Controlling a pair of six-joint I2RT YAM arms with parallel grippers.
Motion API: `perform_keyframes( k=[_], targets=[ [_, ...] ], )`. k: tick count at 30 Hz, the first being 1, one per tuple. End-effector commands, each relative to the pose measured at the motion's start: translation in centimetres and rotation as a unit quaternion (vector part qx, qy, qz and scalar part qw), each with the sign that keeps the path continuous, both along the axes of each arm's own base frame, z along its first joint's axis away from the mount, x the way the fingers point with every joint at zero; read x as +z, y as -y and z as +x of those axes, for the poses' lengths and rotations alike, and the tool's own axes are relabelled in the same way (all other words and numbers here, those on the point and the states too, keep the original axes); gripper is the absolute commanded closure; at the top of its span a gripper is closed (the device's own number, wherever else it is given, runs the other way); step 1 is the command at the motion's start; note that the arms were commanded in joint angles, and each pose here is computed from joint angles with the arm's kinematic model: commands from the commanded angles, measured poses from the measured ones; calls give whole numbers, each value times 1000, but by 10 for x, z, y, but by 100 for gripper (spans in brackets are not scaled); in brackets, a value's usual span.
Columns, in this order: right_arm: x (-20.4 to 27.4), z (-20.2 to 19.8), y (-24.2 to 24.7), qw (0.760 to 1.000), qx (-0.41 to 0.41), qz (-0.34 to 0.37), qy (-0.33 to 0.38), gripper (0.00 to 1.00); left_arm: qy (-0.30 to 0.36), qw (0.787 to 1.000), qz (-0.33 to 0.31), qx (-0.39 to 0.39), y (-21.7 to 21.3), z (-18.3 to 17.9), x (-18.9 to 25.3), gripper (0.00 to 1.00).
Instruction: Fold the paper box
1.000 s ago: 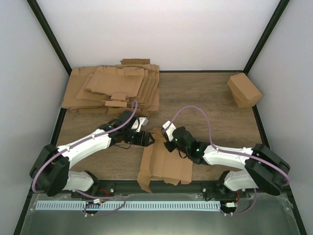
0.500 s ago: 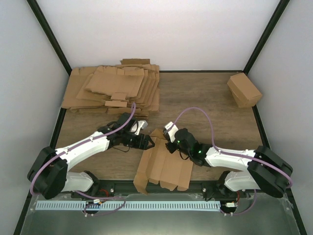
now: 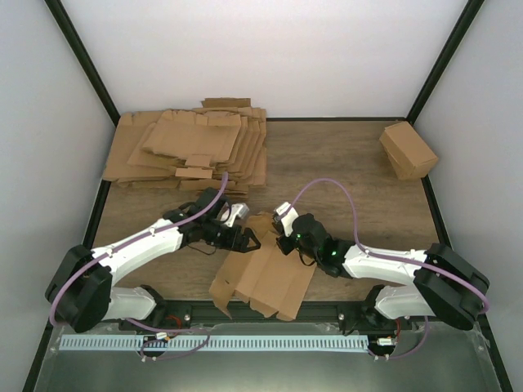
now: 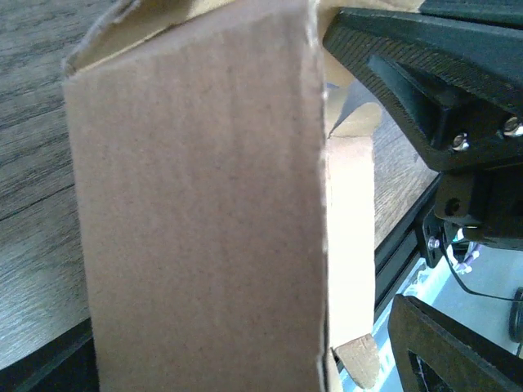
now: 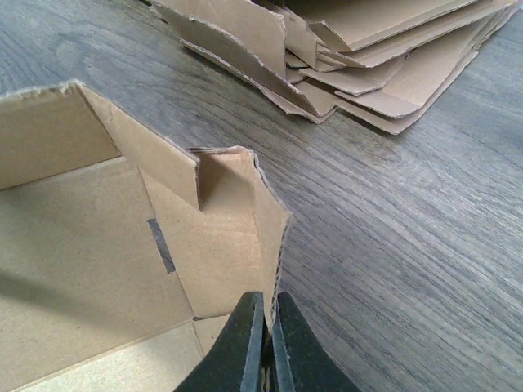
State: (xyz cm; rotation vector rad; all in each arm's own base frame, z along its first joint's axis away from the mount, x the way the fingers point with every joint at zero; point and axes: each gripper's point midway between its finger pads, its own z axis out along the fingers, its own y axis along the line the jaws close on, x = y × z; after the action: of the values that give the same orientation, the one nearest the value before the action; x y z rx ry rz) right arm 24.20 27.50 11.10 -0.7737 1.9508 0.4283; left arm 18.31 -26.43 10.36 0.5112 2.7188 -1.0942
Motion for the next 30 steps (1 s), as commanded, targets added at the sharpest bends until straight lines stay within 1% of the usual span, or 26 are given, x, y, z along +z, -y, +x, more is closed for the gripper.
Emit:
perform_keyframes(
  k=[1, 3, 5, 8, 12, 14, 17, 19, 22, 25, 28, 30],
  targets=[
    [16, 3, -7, 1000, -2, 27, 13, 98, 18, 1000, -21, -14, 6, 0, 22, 18],
    [17, 3, -7, 1000, -1, 28, 13, 98, 21, 1000, -5, -9, 2, 3, 21, 20],
    [17, 2, -9, 999, 3, 30, 13, 98, 24, 1000, 13, -6, -1, 5, 18, 20],
    [18, 1, -10, 999, 9, 29, 11, 98, 28, 999, 23, -9, -3, 7, 19, 20],
    [24, 0, -10, 999, 7, 34, 8, 98, 34, 998, 46, -5, -6, 12, 21, 28],
    [28, 0, -8, 999, -3, 42, -1, 98, 45, 996, 73, -1, -10, 16, 21, 31],
    [32, -3, -9, 998, -2, 58, -10, 98, 78, 989, 125, 4, -14, 20, 28, 31],
    [31, -4, -8, 998, -3, 63, -15, 97, 103, 981, 167, -2, -14, 19, 31, 32],
    [26, -4, -7, 998, -8, 62, -21, 98, 138, 966, 220, -12, -11, 16, 35, 37],
    [24, -3, -8, 998, -9, 58, -23, 98, 168, 942, 292, -9, -16, 15, 31, 43],
    [23, -3, -8, 998, -10, 57, -24, 98, 199, 916, 347, -10, -18, 14, 27, 52],
    [23, -2, -8, 998, -11, 57, -25, 98, 217, 897, 385, -7, -20, 14, 24, 53]
  ],
)
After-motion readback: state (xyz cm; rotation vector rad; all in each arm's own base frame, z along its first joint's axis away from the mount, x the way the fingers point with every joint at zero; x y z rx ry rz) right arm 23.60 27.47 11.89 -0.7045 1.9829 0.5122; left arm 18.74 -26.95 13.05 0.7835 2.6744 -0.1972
